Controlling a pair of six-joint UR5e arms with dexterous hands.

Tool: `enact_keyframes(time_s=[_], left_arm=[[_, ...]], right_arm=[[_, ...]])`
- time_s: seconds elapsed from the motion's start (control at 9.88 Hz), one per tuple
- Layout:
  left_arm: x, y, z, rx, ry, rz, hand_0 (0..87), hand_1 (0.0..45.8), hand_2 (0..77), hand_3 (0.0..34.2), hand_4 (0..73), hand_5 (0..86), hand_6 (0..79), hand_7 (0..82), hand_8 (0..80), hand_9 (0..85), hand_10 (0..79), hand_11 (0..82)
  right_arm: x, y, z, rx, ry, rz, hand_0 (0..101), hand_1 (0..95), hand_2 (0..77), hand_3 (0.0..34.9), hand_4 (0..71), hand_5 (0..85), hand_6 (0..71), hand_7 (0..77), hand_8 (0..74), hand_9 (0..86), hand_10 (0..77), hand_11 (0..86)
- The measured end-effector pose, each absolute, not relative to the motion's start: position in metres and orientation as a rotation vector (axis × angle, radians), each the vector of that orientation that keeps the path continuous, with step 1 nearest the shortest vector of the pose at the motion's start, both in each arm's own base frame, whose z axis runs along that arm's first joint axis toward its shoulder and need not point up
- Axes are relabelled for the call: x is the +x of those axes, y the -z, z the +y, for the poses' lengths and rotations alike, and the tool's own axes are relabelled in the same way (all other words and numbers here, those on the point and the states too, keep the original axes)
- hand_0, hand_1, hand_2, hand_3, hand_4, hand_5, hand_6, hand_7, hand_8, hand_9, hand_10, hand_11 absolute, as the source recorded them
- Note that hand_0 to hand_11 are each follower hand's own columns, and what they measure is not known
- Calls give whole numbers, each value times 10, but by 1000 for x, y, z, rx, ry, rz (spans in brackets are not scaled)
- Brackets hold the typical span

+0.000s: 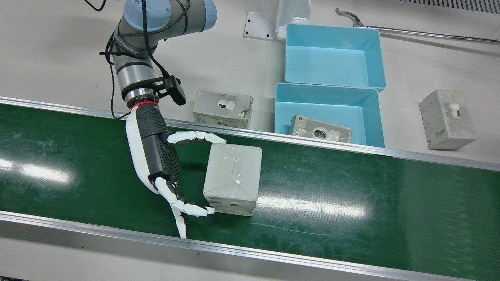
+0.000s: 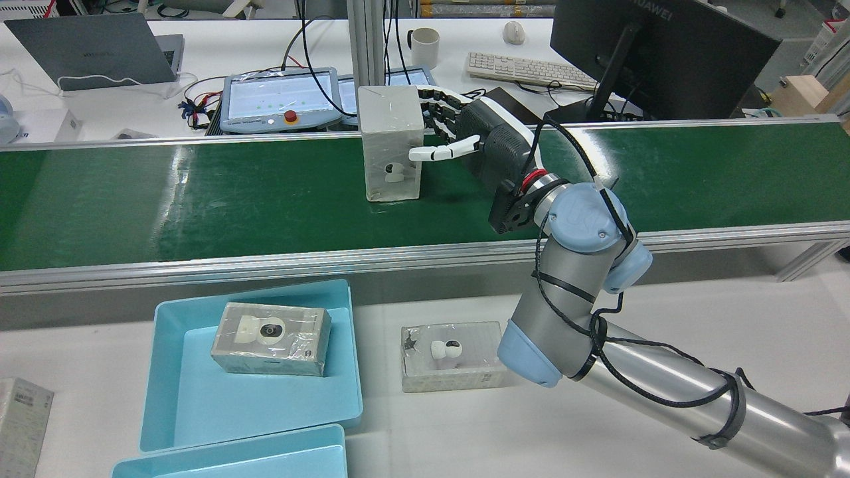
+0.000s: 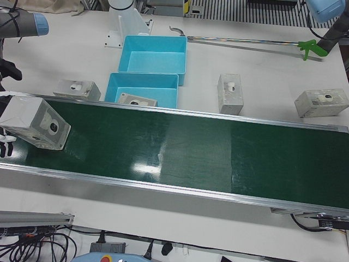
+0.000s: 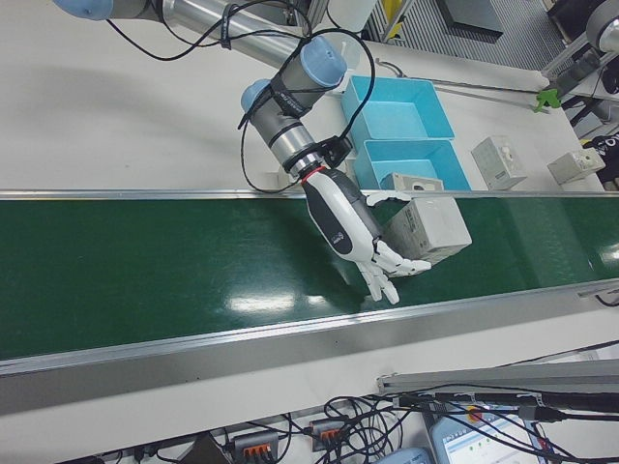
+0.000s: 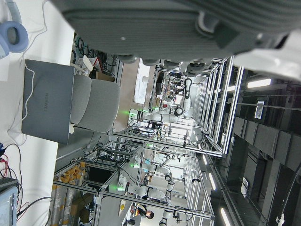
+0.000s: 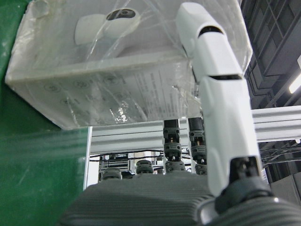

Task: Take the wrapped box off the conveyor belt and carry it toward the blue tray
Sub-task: 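Lower the right hand beside the wrapped box and close fingers around it, then lift the wrapped box off the belt and carry it over the blue tray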

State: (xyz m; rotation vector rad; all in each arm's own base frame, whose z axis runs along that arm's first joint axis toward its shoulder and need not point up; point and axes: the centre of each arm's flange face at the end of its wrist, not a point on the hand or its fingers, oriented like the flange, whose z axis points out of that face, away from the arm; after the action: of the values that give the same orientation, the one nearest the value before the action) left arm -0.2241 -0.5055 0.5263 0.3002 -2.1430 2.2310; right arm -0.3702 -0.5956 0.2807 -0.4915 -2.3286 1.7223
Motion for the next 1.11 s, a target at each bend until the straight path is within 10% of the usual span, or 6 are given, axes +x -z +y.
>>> enact_keyframes(time_s=[0.51, 0.81, 1.01, 1.11], left_arm=[[-224, -526, -505, 300, -2231, -2143, 0, 0, 5, 0, 0, 5, 0, 5, 5, 0, 5, 5], [-224, -526, -505, 300, -2231, -2143, 0, 0, 11, 0, 0, 5, 0, 5, 5, 0, 0, 0], [-224, -526, -505, 300, -2231, -2143, 0, 0, 5, 0, 0, 5, 0, 5, 5, 0, 5, 5], [-224, -526, -505, 300, -2231, -2143, 0, 0, 11, 0, 0, 11, 0, 5, 5, 0, 5, 5]], right_arm=[[-402, -249, -608, -508, -1712, -2328, 540, 224, 218, 169, 180, 207, 87, 289, 16, 49, 0, 16], [-407, -235, -598, -525, -1705, -2325, 602, 207, 273, 200, 295, 295, 169, 376, 158, 185, 71, 16], [-388, -220, -582, -505, -1727, -2324, 606, 180, 289, 182, 333, 305, 202, 398, 251, 278, 136, 22], [-375, -206, -572, -507, -1720, -2346, 536, 71, 349, 91, 404, 316, 240, 442, 365, 365, 300, 218]])
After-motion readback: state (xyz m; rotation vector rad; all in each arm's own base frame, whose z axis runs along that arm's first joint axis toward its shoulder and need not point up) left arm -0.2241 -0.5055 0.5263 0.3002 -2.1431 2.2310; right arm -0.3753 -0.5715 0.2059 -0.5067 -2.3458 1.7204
